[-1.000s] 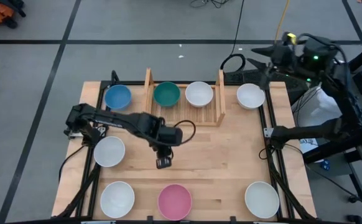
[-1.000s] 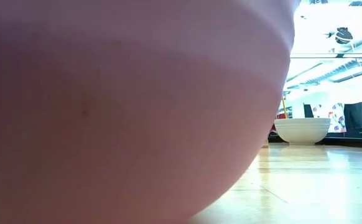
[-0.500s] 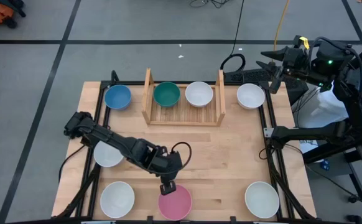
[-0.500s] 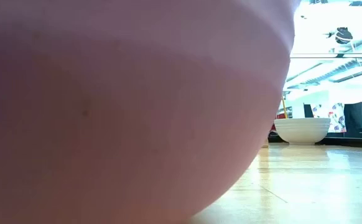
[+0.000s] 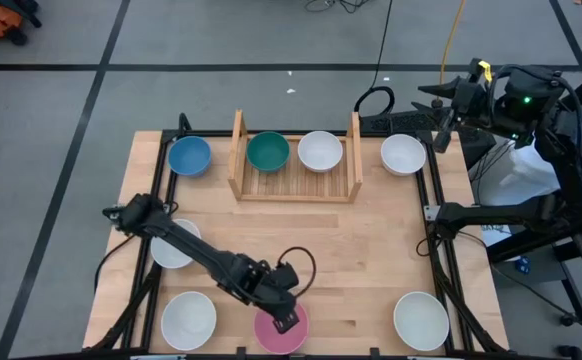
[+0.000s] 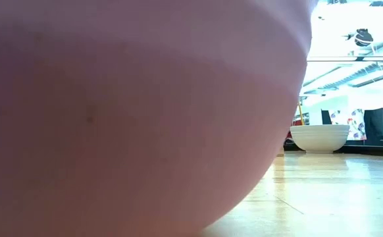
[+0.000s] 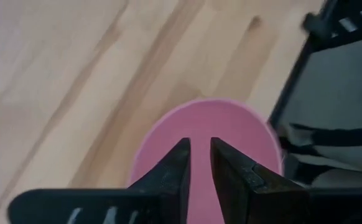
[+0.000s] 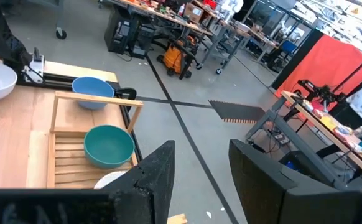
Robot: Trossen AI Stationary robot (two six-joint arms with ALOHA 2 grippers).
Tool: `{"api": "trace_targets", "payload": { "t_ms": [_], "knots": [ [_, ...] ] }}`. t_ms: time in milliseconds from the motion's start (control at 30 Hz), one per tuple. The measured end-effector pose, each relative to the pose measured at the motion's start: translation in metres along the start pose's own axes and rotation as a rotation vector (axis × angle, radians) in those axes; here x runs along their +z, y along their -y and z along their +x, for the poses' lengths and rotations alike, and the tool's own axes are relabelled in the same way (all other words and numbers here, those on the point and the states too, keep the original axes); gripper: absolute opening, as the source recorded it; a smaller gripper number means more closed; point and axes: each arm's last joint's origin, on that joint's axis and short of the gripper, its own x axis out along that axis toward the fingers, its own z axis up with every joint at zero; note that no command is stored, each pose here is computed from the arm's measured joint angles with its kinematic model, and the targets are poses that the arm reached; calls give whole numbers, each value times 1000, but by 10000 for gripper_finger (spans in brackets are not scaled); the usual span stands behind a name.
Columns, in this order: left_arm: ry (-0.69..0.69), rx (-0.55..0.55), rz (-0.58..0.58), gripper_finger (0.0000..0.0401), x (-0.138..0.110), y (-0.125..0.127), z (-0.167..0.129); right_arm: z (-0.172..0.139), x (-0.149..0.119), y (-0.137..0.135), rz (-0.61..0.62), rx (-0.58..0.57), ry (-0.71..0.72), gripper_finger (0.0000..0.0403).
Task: Place and stack bowls onto a shelf
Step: Stack the pink bowl on top of the dark green bowl on the shelf
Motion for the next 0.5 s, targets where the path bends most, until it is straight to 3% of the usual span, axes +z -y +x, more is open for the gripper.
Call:
{"api": "trace_targets", "payload": {
  "t_ms": [233, 500],
  "knots": [
    [-35, 33, 20, 67, -5, 0, 33, 0, 0, 0, -24, 10, -2, 146],
    [-13, 49, 151, 67, -5, 0, 34, 0, 0, -2, -29, 53, 20, 146]
  ]
}}
